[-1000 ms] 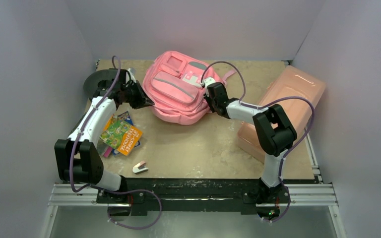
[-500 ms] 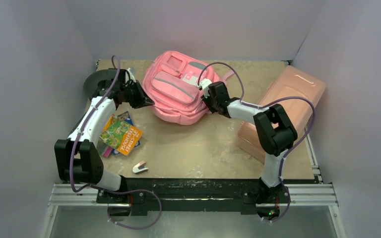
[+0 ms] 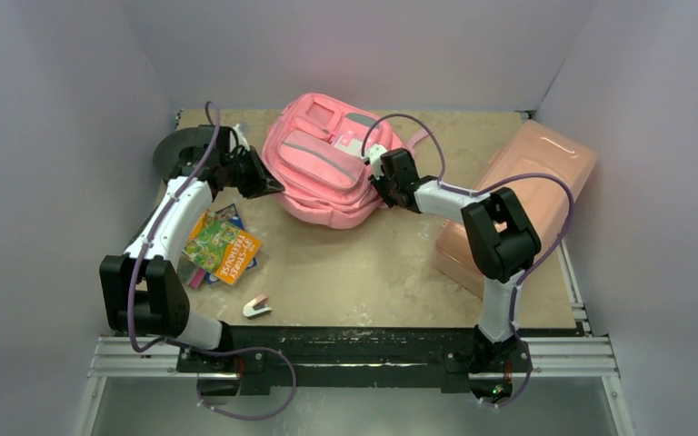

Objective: Pack the student bag
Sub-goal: Unzip the student bag at the center of the board.

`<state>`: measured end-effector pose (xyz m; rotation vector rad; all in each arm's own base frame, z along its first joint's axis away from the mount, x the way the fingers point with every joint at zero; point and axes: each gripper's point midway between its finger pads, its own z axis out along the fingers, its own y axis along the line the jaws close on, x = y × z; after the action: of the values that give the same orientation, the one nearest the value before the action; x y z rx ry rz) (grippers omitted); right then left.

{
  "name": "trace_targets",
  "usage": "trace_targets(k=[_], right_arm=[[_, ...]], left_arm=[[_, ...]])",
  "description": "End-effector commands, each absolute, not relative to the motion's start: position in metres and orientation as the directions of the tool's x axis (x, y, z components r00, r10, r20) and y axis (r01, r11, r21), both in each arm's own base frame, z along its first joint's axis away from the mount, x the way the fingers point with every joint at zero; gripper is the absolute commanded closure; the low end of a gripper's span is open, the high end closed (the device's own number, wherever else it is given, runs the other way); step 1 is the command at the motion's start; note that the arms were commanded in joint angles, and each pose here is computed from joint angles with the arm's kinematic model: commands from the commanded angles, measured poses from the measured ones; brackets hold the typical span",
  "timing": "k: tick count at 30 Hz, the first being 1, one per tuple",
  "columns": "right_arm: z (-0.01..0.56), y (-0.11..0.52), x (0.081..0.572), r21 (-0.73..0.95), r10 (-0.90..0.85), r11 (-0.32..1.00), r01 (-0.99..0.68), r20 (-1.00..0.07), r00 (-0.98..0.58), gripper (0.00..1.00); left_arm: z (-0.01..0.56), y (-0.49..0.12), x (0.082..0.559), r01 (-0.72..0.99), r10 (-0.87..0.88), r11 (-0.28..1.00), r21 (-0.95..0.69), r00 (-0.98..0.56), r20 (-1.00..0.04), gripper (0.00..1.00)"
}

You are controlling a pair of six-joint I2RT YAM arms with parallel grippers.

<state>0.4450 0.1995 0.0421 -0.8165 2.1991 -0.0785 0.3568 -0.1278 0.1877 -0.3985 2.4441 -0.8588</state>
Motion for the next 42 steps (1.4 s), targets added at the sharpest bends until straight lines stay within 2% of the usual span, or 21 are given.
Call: trace_targets(k=[1,6,14,17,22,27,28,30,32,37,42], right_arm=[[0.045,0.198,0.453,-0.324,-0.577,0.801,-0.504,-0.644,-0.503,0.62],[0.048,0.202,0.453,-0.319,-0.581,0.792,-0.521,-0.656,-0.481,0.62],[0.036,0.208,0.445,-0.341,-0.635,0.751,-0.566,-0.609,-0.475,0.59],[0.04,0.207,0.448,-0.357,-0.631,0.756,-0.549,-0.622,-0.464,0.57],[0.044,0.206,0.457,-0.392,-0.627,0.765,-0.511,-0.633,-0.454,0.58],[0.048,0.216,0.451,-0.405,-0.646,0.746,-0.529,-0.636,-0.422,0.67],[0.051,0.22,0.451,-0.405,-0.646,0.742,-0.534,-0.646,-0.408,0.71],[0.055,0.225,0.452,-0.406,-0.642,0.741,-0.535,-0.66,-0.389,0.88],[0.059,0.225,0.452,-0.406,-0.634,0.748,-0.525,-0.673,-0.382,0.99],[0.07,0.222,0.45,-0.37,-0.563,0.805,-0.463,-0.722,-0.402,1.0],[0.083,0.221,0.436,-0.259,-0.442,0.876,-0.406,-0.768,-0.464,1.0]], left_arm=[[0.242,-0.141,0.368,0.053,-0.42,0.701,-0.711,-0.775,-0.473,1.0],[0.241,-0.142,0.368,0.053,-0.422,0.694,-0.718,-0.778,-0.465,1.0],[0.241,-0.141,0.37,0.048,-0.432,0.681,-0.73,-0.779,-0.454,1.0],[0.242,-0.141,0.37,0.047,-0.436,0.676,-0.735,-0.779,-0.451,1.0],[0.241,-0.142,0.371,0.047,-0.438,0.666,-0.745,-0.783,-0.441,1.0],[0.24,-0.142,0.371,0.045,-0.44,0.663,-0.748,-0.785,-0.437,1.0],[0.239,-0.142,0.371,0.043,-0.44,0.663,-0.747,-0.785,-0.436,1.0],[0.238,-0.142,0.371,0.04,-0.44,0.664,-0.747,-0.786,-0.434,1.0],[0.237,-0.142,0.372,0.038,-0.441,0.665,-0.746,-0.786,-0.433,1.0],[0.235,-0.14,0.373,0.031,-0.442,0.673,-0.739,-0.784,-0.435,1.0],[0.233,-0.138,0.373,0.023,-0.445,0.681,-0.732,-0.781,-0.439,1.0]])
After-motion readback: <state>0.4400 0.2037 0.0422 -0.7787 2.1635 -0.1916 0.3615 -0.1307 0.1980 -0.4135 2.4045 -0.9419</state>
